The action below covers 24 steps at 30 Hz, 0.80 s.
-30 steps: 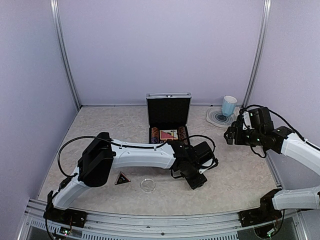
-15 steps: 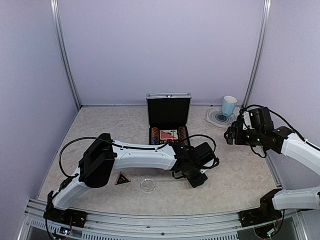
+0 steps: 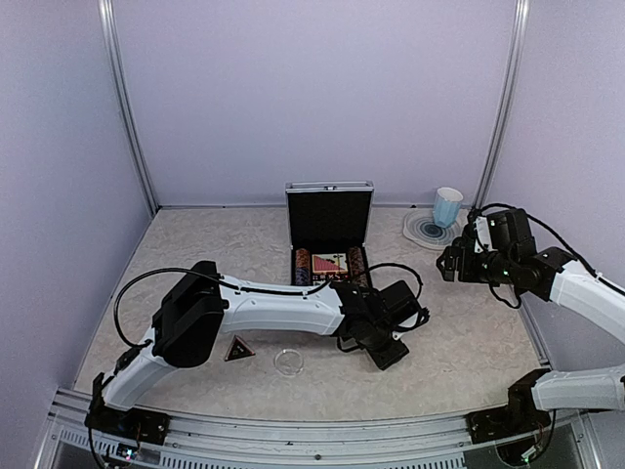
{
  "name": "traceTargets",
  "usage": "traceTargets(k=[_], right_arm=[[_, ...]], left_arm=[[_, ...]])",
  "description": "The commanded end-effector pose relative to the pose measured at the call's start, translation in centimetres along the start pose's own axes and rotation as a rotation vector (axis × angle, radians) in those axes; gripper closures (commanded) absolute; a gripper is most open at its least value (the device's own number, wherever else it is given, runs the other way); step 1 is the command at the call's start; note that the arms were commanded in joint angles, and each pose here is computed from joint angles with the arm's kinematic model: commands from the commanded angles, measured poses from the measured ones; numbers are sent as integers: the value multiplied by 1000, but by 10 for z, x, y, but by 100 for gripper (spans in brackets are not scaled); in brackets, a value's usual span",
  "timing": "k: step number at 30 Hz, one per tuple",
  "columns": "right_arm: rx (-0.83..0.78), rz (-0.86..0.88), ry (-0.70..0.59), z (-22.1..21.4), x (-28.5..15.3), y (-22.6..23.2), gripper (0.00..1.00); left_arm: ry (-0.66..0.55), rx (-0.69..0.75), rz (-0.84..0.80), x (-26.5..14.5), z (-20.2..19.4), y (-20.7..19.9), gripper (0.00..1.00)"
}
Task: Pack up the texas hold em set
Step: Pick up the pile of poker chips from the center of the board.
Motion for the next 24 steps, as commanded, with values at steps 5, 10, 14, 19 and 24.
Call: traceTargets(k=[5, 10, 14, 19, 24], right_arm=[[-5, 4, -31, 7, -5, -2, 1], [1, 11, -25, 5, -4, -1, 1], [14, 29, -4, 1, -3, 1, 1], [53, 67, 39, -11, -6, 3, 1], [100, 114, 58, -22, -12, 5, 1]], left_arm=[[177, 64, 20, 28, -52, -14, 51], [177, 66, 25, 27, -52, -13, 62], [166, 67, 34, 23, -49, -11, 67], [112, 65, 41, 8, -35, -9, 68], [61, 57, 46, -7, -20, -4, 70]])
Point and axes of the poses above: each gripper's point midway between its finger pads, its own x axis out along the fingers, its own y axis along the line the jaws close on, z = x × y, the point moved 3 cm from there along -x, back along the fingers, and after that the axes turned 9 degrees about x, right-handed, at the moved point
